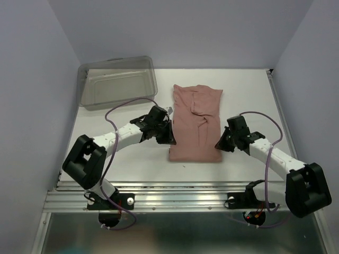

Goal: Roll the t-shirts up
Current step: Roll the T-shirt to the center of the board.

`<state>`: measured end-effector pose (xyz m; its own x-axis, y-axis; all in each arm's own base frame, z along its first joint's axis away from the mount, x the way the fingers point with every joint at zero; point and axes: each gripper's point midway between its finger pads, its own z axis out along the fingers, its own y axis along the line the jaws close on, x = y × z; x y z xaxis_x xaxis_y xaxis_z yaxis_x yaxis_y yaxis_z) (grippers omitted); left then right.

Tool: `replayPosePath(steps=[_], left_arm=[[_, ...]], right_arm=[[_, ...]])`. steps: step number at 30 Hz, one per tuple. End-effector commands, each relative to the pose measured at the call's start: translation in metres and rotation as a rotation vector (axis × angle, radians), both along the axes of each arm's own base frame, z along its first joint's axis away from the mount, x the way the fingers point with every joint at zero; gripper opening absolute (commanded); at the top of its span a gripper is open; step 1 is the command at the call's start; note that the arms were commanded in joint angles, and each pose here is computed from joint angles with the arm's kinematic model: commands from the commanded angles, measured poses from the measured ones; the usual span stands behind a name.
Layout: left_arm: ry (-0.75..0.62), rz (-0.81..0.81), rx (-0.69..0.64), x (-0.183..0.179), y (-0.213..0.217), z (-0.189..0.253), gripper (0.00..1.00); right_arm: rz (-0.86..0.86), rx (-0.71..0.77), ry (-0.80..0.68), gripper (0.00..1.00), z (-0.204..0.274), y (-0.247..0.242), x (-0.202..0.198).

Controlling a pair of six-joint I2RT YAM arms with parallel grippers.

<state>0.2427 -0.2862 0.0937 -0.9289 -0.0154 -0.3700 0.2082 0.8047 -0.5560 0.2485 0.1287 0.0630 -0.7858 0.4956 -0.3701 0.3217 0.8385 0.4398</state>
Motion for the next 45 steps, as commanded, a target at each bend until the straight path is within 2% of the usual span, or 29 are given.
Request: replayPosePath(steps=[1,6,12,16,22,28,34,36,41,45], left_arm=[[0.009,-0.015,-0.027,0.004,-0.012,-0.007,0.00],[0.042,-0.030,0.002,0.002,-0.011,-0.025,0.00],[0.019,-0.038,-0.003,0.007,-0.014,-0.020,0.00],[-0.013,-0.043,-0.010,0.016,-0.019,-0.012,0.00],[-0.029,-0.030,0.023,0.038,-0.027,-0.021,0.00],[0.020,-0.024,0.045,0.042,-0.031,-0.051,0.00],[0.058,-0.002,0.080,0.037,-0.023,-0.072,0.00],[0.072,0.004,0.094,0.035,-0.018,-0.078,0.00],[0.094,0.018,0.118,0.034,-0.009,-0.088,0.00],[0.104,0.014,0.129,0.034,-0.007,-0.094,0.00]], right_arm=[[-0.021,-0.044,-0.067,0.09,0.005,-0.005,0.023],[-0.094,-0.101,0.055,0.05,-0.038,-0.023,-0.004],[-0.150,-0.137,0.132,0.01,-0.058,-0.037,-0.029],[-0.125,-0.124,0.068,0.01,-0.039,-0.034,-0.020],[-0.061,-0.075,-0.125,0.05,0.031,-0.015,0.022],[0.093,0.013,-0.144,0.09,0.040,0.037,0.021],[0.181,0.030,-0.046,0.11,0.000,0.063,0.005],[0.169,-0.003,-0.011,0.11,-0.015,0.057,0.000],[0.015,-0.169,0.054,0.11,-0.051,0.008,-0.021],[-0.047,-0.198,0.082,0.11,-0.062,-0.006,-0.033]])
